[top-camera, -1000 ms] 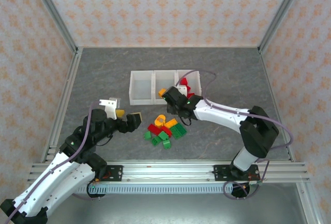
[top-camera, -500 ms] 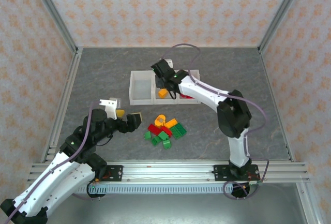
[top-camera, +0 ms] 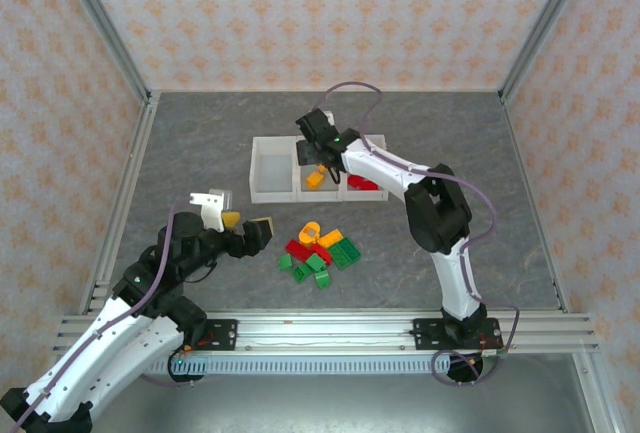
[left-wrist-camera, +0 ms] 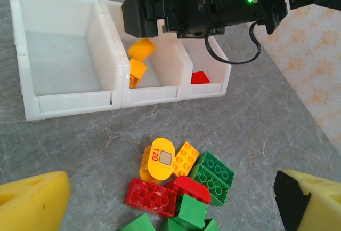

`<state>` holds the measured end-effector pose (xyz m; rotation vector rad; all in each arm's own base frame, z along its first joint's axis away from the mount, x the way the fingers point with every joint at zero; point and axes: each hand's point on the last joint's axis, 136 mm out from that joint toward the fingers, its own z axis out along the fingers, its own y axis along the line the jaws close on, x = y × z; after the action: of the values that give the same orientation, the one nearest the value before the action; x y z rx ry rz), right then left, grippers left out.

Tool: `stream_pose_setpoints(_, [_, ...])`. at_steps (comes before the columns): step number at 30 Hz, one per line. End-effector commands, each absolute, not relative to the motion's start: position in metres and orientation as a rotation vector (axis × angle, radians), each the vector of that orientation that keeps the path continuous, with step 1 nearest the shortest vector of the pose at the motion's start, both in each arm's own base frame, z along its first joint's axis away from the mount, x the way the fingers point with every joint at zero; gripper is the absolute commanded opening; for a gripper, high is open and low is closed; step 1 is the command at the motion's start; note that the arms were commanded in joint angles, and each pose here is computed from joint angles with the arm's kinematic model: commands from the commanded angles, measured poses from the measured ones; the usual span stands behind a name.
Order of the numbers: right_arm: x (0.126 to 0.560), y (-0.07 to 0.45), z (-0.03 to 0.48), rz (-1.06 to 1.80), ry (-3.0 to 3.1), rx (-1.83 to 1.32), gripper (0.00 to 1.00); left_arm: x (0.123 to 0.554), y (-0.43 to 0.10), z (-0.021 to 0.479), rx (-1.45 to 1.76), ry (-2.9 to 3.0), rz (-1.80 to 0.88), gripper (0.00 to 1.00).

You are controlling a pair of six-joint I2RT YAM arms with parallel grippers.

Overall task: Sort the legos into containers by color
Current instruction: Place the lego in the container, then move the lego to the center of the table.

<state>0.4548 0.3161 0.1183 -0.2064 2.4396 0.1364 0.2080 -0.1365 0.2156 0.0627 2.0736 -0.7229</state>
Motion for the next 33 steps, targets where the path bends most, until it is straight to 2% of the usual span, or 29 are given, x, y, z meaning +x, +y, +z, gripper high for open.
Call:
stream_pose_setpoints(1, [0.454, 0.321, 0.156, 0.197, 2.390, -0.209, 0.88, 0.208, -0.140, 0.222, 0.075, 2.045, -0.742, 0.99])
stream_pose_setpoints(9, [0.403, 0.302, 0.194, 0.230, 2.391, -0.268, 0.90, 0.209, -0.141, 0.222, 0.079, 2.047, -0.746, 0.99])
stream_pose_setpoints(14, [0.350, 0.277, 0.192, 0.256, 2.417, -0.316, 0.85, 0.209, -0.142, 0.220, 0.080, 2.053, -0.747, 0.99])
stream_pose_setpoints(22, [0.263, 0.237, 0.136, 0.256, 2.603, -0.393, 0.67, 0.211, -0.142, 0.216, 0.079, 2.074, -0.735, 0.99])
stream_pose_setpoints(27, [0.215, 0.216, 0.097, 0.261, 2.769, -0.432, 0.62, 0.212, -0.142, 0.212, 0.075, 2.089, -0.728, 0.99])
stream_pose_setpoints(33, [0.184, 0.194, 0.065, 0.238, 2.895, -0.369, 0.57, 0.213, -0.142, 0.210, 0.069, 2.101, -0.718, 0.99])
